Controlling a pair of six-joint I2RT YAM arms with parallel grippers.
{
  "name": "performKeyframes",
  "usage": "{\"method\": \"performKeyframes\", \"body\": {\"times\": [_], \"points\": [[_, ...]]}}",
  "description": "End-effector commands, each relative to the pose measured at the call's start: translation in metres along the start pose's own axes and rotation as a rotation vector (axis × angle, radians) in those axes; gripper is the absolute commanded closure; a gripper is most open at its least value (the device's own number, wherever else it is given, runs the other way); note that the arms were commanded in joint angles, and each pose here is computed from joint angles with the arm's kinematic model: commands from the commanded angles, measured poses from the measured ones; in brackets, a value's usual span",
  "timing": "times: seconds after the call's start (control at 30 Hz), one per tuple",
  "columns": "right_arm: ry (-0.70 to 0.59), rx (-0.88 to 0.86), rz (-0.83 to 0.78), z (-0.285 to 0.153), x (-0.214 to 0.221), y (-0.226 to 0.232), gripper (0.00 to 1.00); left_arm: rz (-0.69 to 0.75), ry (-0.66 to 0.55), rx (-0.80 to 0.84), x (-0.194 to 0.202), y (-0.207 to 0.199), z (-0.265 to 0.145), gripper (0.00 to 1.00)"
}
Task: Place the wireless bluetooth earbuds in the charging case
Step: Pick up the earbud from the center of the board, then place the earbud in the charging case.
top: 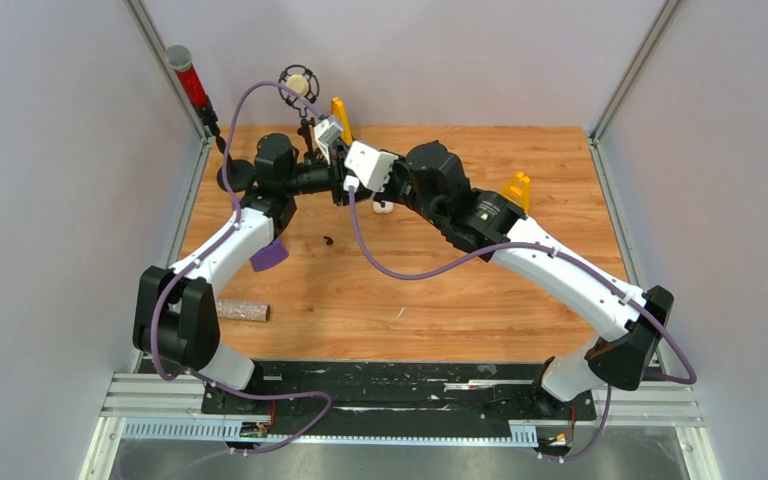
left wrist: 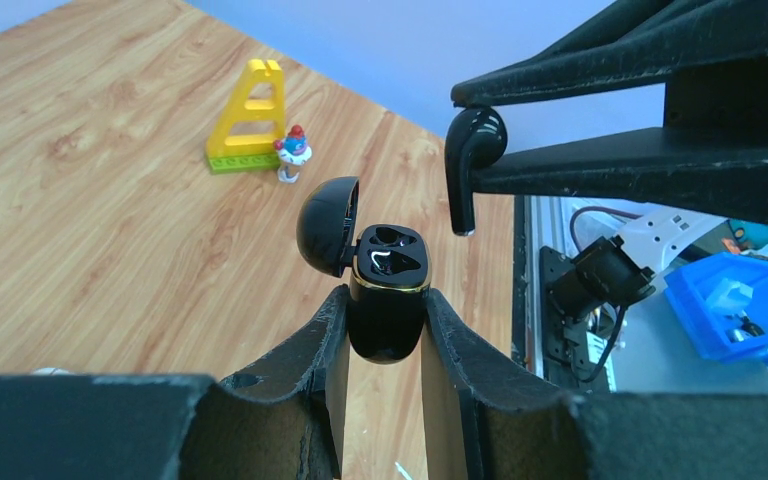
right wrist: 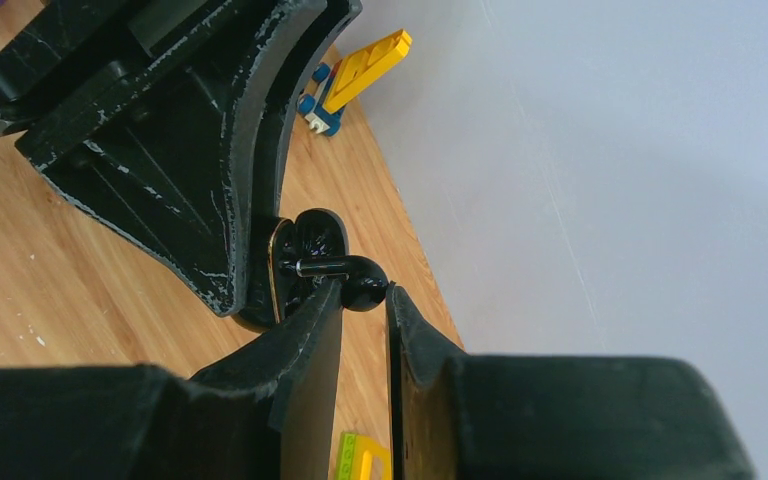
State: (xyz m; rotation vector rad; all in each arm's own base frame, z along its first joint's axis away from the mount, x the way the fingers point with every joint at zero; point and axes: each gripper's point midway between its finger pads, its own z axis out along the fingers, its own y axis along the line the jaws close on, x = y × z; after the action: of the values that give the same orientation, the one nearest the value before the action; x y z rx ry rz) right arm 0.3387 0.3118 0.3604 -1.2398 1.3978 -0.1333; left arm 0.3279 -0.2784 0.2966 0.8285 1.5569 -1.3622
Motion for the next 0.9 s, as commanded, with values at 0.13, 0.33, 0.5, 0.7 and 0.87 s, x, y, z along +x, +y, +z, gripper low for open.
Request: {"method": "performKeyframes", "body": {"times": [0.13, 0.33, 0.5, 0.7, 0.87], "points": [[-0.01, 0.105, 0.0, 0.002, -0.011, -0.015, 0.79, 0.067, -0.061, 0.038, -0.026, -0.024, -0.005, 1.0], [-0.009, 0.103, -0.013, 0.003, -0.012, -0.012, 0.79, 0.065, -0.068, 0.052, -0.028, -0.027, -0.005, 1.0], [-0.006, 0.088, -0.032, 0.004, -0.011, -0.004, 0.79, 0.063, -0.071, 0.058, -0.03, -0.03, -0.006, 1.0], [0.0, 0.083, -0.058, 0.005, -0.01, 0.003, 0.79, 0.049, -0.072, 0.053, -0.031, -0.03, -0.006, 1.0], [-0.006, 0.09, -0.059, 0.005, -0.013, 0.002, 0.8, 0.043, -0.07, 0.048, -0.031, -0.029, -0.006, 1.0]]}}
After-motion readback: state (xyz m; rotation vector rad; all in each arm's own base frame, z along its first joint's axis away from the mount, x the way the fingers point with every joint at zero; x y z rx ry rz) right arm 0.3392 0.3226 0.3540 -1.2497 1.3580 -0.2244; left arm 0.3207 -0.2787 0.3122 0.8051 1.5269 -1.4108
